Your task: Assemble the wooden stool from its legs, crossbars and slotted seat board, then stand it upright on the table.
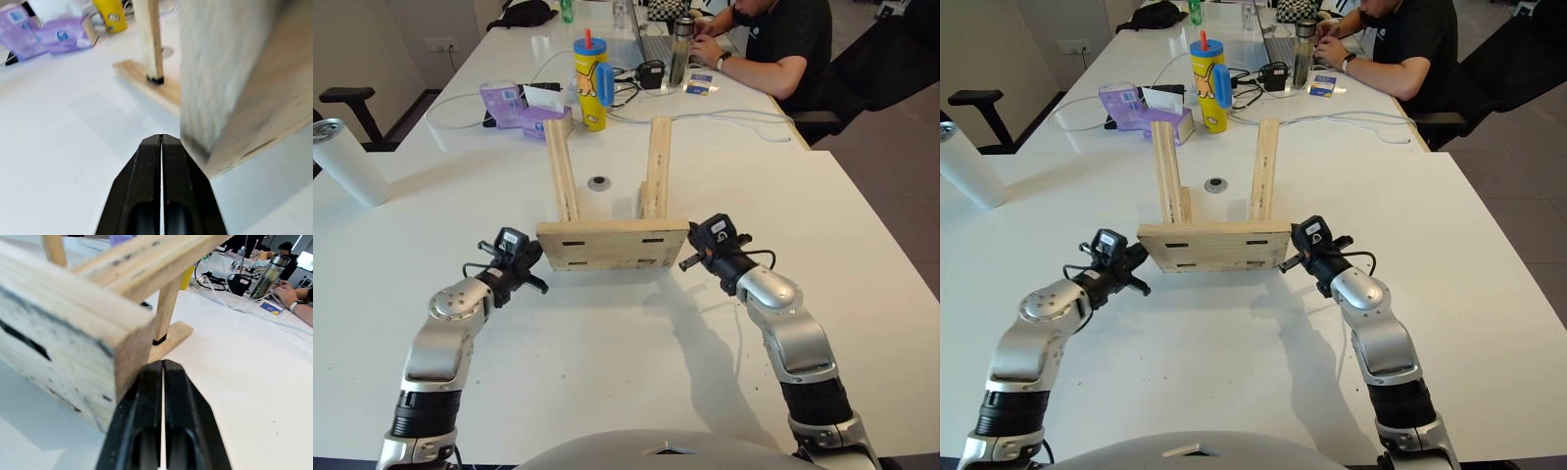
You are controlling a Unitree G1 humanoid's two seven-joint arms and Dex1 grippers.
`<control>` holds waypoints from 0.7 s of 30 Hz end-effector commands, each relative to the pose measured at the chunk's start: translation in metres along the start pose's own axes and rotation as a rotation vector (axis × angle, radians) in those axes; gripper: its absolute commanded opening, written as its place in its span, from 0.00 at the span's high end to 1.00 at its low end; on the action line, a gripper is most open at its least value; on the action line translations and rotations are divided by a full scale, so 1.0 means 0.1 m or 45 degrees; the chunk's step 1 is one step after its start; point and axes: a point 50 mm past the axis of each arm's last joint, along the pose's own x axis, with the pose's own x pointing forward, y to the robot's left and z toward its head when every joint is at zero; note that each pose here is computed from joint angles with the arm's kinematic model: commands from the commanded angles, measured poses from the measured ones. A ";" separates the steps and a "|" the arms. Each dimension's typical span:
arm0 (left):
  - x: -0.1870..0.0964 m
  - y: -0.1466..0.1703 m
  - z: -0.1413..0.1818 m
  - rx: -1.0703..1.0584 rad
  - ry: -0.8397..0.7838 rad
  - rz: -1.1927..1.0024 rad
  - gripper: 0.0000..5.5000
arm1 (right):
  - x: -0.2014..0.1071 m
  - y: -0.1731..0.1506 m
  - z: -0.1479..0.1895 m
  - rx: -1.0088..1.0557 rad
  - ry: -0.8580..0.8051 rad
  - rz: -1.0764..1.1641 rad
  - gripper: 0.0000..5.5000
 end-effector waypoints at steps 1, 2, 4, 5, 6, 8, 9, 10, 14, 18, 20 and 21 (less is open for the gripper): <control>0.11 0.17 0.00 0.154 -0.015 0.116 1.00 | 0.03 -0.17 -0.26 -0.095 0.160 -0.079 1.00; 0.15 0.17 0.00 0.202 -0.019 0.119 1.00 | 0.04 -0.20 -0.31 -0.107 0.186 -0.089 1.00; 0.23 0.11 0.02 0.263 -0.043 0.080 1.00 | 0.08 -0.21 -0.37 -0.113 0.211 -0.088 1.00; 0.26 0.07 0.04 0.276 -0.060 0.053 1.00 | 0.10 -0.20 -0.39 -0.113 0.212 -0.084 1.00; 0.29 0.02 0.05 0.287 -0.076 0.020 1.00 | 0.13 -0.19 -0.40 -0.110 0.213 -0.077 1.00; 0.33 -0.07 0.01 0.324 -0.070 -0.046 1.00 | 0.19 -0.14 -0.41 -0.108 0.214 -0.048 1.00; 0.33 -0.11 -0.02 0.327 -0.062 -0.077 1.00 | 0.22 -0.11 -0.41 -0.108 0.209 -0.030 1.00; 0.33 -0.14 -0.04 0.319 -0.055 -0.100 1.00 | 0.26 -0.08 -0.40 -0.113 0.201 -0.014 1.00; 0.35 -0.25 -0.05 0.252 -0.051 -0.137 1.00 | 0.40 0.03 -0.34 -0.113 0.158 0.028 1.00; 0.36 -0.36 -0.01 0.155 -0.069 -0.148 1.00 | 0.44 0.10 -0.28 -0.098 0.094 0.073 1.00; 0.36 -0.42 0.07 0.096 -0.110 -0.180 1.00 | 0.43 0.12 -0.26 -0.090 0.055 0.096 1.00; 0.36 -0.45 0.11 0.074 -0.129 -0.194 1.00 | 0.42 0.13 -0.24 -0.087 0.038 0.104 1.00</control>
